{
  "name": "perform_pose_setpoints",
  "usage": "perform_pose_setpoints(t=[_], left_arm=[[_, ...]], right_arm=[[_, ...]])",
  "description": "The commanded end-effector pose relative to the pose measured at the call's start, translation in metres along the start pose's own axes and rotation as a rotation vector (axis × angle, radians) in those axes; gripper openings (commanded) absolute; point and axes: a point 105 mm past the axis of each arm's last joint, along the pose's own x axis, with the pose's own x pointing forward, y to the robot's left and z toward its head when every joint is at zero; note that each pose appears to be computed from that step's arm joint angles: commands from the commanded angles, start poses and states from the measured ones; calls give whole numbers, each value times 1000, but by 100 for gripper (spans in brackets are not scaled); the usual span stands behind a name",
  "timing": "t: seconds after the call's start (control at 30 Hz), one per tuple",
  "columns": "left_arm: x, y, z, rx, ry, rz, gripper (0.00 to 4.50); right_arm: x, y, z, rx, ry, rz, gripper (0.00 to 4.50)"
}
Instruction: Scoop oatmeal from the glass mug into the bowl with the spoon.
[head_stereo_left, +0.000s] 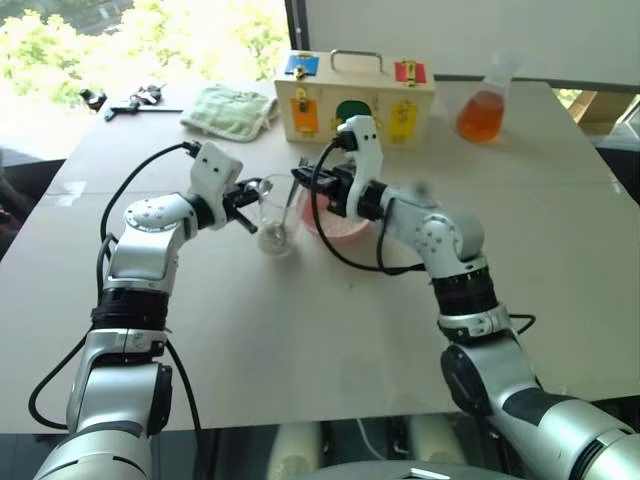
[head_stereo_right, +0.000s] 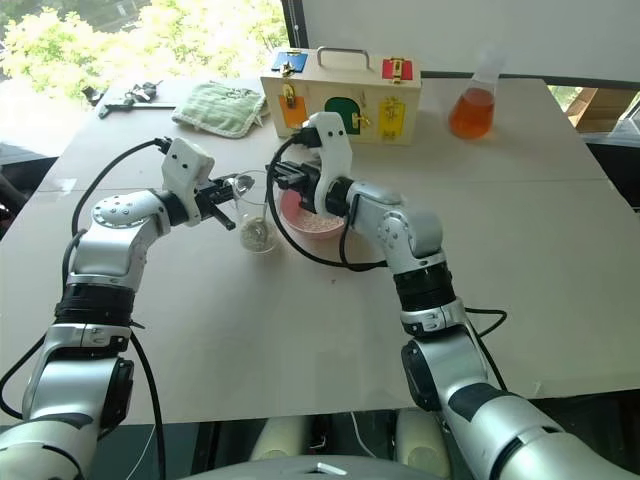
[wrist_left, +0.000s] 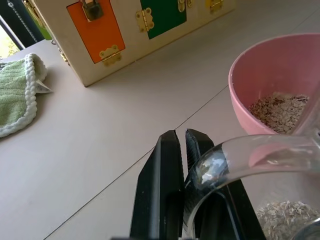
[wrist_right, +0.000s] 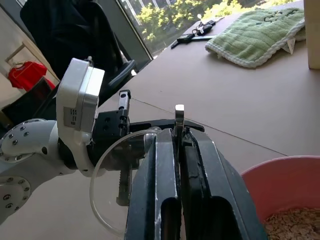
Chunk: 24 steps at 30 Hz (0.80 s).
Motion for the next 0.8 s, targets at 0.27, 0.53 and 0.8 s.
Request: perform_pose_setpoints(t=[0.27,0.53,0.8], left_arm=[[-7,9,8,30,-44,40,4],[-9,13,5,25,-42,67,4],[-14,17,2,76,-44,98,4]], right_arm=[[-8,2,48,155,-144,-3,0],[-14,-5,51,189,-151,-29,0],[-18,-5,58,211,-171,-27,0]])
